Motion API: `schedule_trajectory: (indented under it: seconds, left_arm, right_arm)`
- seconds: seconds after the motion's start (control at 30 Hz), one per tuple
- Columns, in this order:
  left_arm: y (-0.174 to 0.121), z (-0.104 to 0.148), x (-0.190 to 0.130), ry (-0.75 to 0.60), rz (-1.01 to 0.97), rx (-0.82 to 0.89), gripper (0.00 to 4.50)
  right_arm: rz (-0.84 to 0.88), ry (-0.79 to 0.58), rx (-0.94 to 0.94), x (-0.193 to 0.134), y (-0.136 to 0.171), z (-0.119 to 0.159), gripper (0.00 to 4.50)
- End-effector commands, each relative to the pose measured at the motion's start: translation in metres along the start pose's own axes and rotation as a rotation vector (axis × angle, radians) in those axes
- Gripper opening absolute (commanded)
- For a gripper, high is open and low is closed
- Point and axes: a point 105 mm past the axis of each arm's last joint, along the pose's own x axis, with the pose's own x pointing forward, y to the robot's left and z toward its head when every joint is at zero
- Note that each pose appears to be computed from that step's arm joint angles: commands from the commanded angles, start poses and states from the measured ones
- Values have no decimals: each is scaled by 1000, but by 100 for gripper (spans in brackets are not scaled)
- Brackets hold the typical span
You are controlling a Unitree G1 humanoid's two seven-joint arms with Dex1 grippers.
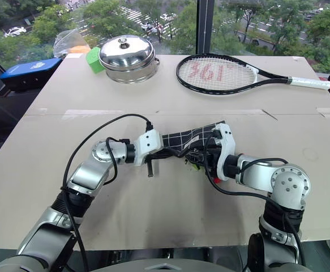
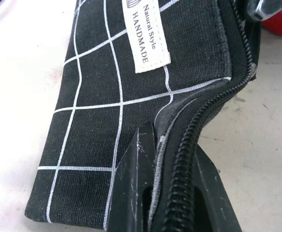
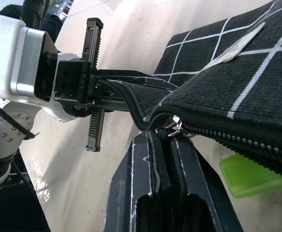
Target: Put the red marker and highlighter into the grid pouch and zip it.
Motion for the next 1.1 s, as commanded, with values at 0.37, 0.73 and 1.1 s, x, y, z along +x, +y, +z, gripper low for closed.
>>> schedule_trajectory:
  seconds: [0.37, 0.73, 1.1]
  left_arm:
    - [9, 36, 0, -139, 83, -196, 0]
    - [5, 36, -6, -127, 84, -235, 0]
    - [4, 38, -4, -119, 85, -215, 0]
  right_arm:
    - [-31, 32, -138, 0, 8, 2, 4]
    - [-159, -31, -151, -5, -18, 19, 4]
    - [-140, -42, -185, -3, -11, 26, 4]
